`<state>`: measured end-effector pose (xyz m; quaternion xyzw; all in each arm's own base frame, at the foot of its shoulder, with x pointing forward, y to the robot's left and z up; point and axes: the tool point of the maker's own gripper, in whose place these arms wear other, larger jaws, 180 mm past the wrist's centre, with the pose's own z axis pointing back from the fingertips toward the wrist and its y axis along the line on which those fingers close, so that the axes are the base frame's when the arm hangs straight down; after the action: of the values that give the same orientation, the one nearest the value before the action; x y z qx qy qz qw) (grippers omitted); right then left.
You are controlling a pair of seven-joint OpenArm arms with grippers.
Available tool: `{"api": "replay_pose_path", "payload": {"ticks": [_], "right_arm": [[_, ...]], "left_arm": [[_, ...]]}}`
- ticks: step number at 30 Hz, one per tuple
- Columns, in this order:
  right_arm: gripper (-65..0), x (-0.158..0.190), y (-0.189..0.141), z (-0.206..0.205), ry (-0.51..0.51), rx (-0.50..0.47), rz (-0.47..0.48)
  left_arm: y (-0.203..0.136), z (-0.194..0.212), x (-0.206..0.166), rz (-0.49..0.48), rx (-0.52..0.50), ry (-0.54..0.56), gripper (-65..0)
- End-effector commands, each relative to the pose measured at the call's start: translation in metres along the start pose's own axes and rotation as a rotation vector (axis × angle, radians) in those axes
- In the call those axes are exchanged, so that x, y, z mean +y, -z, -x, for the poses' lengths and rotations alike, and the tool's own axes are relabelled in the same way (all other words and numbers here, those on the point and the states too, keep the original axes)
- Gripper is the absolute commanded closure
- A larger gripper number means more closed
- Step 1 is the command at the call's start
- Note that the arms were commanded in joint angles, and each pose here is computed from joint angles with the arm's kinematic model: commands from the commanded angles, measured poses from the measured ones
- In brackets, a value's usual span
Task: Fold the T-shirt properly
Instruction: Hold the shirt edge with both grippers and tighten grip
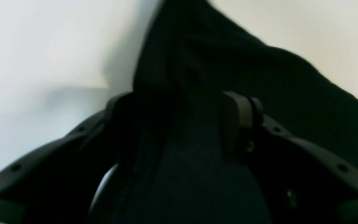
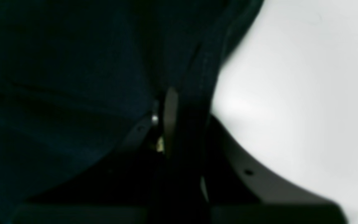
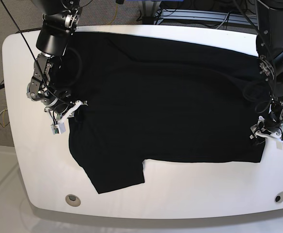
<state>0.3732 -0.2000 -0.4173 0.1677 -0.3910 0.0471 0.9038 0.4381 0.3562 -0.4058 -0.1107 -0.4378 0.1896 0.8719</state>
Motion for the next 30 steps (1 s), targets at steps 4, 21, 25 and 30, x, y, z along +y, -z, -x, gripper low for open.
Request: {"api": "replay_pose_path", "payload": {"ticks": [4,21,25,30], "right_arm": [[0.0,-0.003,-0.006,-0.024,-0.031,-0.060,0.006],[0.0,-0.004,-0.007,-0.018,-0.029,-0.046,0.008],[0.0,-0.004,-0.006,-0.013,-0.022,-0.032,0.009],[0.0,-0.004,-0.006,-0.012,-0.022,-0.030,0.009]], "left_arm": [[-0.002,-0.025,-0.001,0.008,-0.056,-0.005,-36.7],[-0.003,-0.027,0.007,-0.044,-0.063,-0.018,-37.0],[-0.003,-0.022,0.011,-0.063,-0.051,-0.024,-39.0],[-0.003,-0.020,0.009,-0.054,-0.046,-0.024,-40.3]]}}
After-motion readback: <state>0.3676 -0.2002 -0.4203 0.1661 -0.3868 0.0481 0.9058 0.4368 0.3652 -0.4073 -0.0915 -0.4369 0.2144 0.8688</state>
